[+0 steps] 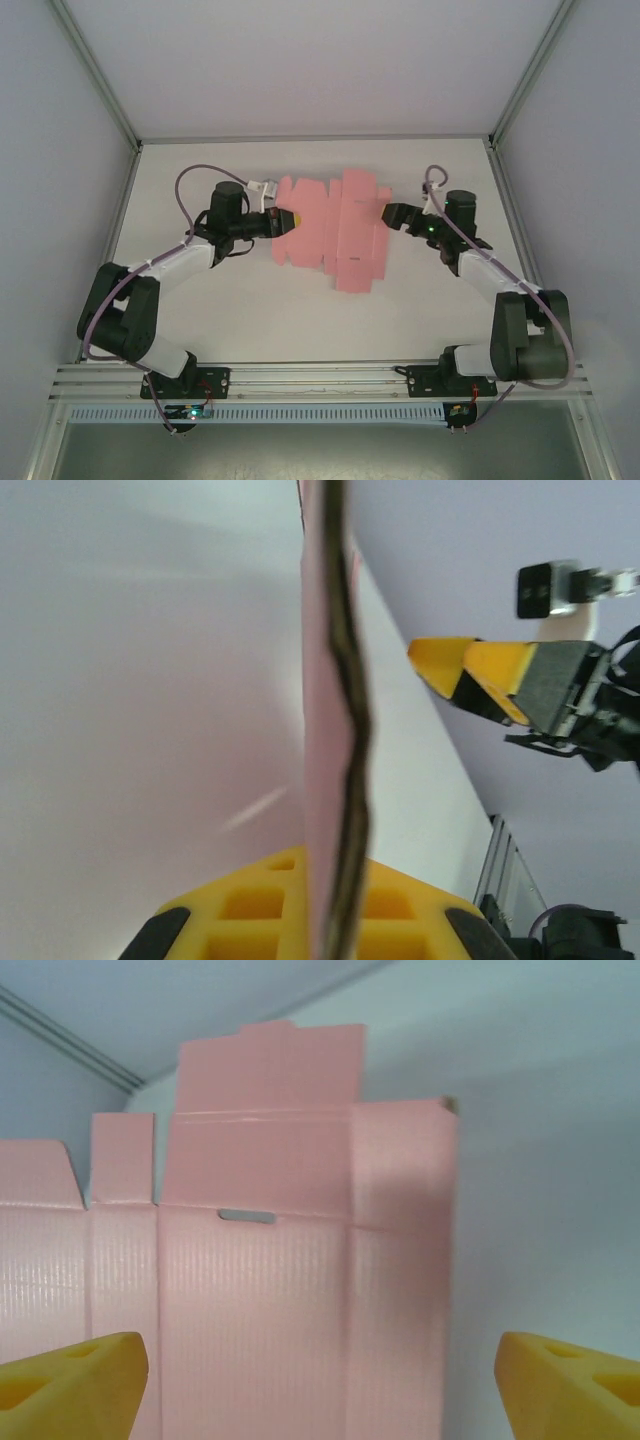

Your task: Assemble paper box

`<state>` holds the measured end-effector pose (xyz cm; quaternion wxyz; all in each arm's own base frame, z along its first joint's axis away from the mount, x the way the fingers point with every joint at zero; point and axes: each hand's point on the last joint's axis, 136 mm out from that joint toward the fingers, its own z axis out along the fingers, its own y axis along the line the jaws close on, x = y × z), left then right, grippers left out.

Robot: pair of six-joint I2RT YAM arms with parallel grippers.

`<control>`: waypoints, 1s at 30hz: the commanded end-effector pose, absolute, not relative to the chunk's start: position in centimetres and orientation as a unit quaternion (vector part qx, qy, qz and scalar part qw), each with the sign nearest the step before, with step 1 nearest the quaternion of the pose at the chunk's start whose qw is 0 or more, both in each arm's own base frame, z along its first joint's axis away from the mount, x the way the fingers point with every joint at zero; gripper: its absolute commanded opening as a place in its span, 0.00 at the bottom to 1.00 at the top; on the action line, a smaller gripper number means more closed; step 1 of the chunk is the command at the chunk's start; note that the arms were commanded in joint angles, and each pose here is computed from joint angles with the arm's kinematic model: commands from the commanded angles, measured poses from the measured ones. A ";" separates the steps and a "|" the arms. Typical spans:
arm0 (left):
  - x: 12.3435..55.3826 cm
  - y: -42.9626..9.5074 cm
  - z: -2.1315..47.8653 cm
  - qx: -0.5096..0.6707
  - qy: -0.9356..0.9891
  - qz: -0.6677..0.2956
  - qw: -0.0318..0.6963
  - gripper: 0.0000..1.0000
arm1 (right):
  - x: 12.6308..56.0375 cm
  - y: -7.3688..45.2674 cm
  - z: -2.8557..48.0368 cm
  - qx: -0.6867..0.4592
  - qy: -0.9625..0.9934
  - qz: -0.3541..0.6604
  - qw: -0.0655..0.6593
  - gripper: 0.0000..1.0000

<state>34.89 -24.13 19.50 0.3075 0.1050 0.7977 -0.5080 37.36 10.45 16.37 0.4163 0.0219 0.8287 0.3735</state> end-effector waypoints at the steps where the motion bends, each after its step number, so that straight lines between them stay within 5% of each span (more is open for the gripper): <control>1: 34.5 -24.4 26.0 0.145 0.737 -0.538 0.383 0.00 | 36.4 10.6 19.9 -0.001 0.783 0.432 0.447 0.89; 11: 30.7 -23.1 32.7 0.165 0.674 -0.558 0.455 0.00 | 34.3 12.0 25.4 -0.086 0.701 0.555 0.439 0.71; 20: 30.0 -22.4 33.3 0.147 0.659 -0.562 0.477 0.00 | 32.0 14.9 27.1 -0.166 0.674 0.563 0.447 0.55; 24: 30.1 -22.2 32.9 0.140 0.669 -0.553 0.477 0.00 | 32.4 14.7 28.0 -0.162 0.677 0.546 0.466 0.37; 30: 30.1 -21.6 32.2 0.122 0.672 -0.545 0.486 0.00 | 32.3 14.7 28.3 -0.175 0.678 0.534 0.475 0.30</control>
